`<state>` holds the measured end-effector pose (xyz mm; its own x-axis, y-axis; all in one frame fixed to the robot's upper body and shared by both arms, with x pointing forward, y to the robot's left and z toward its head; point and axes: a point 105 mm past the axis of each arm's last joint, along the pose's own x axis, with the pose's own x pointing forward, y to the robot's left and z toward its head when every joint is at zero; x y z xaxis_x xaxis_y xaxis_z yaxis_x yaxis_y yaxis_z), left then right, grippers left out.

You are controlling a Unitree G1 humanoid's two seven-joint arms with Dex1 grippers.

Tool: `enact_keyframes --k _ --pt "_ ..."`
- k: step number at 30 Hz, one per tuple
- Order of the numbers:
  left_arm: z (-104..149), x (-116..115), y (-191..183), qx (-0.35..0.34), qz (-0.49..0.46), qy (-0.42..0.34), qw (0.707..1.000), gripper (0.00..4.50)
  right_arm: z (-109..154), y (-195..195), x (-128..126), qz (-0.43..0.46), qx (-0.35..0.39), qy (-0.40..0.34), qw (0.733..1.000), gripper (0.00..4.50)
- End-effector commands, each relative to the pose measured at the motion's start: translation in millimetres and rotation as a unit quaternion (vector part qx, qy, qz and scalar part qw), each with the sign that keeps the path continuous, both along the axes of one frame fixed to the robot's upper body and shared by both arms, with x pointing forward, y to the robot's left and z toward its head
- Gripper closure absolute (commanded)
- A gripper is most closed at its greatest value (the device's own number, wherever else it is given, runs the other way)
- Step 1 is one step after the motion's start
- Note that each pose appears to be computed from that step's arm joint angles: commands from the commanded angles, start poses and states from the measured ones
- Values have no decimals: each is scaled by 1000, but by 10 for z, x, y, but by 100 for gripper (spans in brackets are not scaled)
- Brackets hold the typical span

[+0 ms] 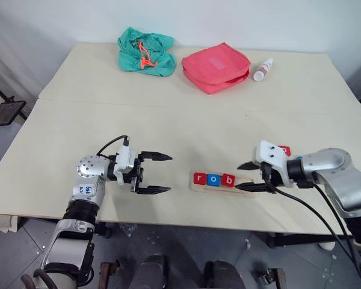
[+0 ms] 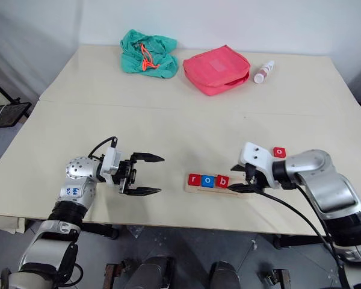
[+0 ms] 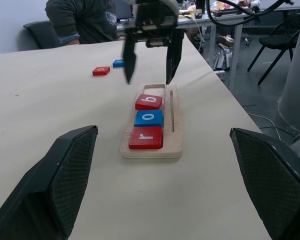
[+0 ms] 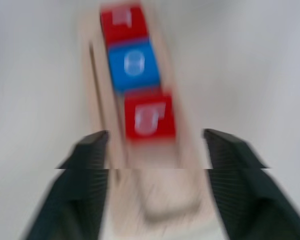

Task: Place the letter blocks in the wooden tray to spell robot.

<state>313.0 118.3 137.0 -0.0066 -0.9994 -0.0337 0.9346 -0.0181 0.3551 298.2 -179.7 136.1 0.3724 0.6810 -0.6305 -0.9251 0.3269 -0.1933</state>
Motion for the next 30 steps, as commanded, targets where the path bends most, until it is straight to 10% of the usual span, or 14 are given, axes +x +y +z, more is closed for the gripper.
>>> enact_keyframes --k 1,6,30 --pt "36 -33 -9 -1 -20 -13 1000 0 49 -40 34 -5 -7 -19 1000 293" --pt "38 -33 -16 -1 -20 -14 1000 0 10 -7 133 -5 -5 -21 1000 445" --pt "32 -38 -1 -3 -11 -16 1000 0 183 117 151 10 18 -38 999 445"
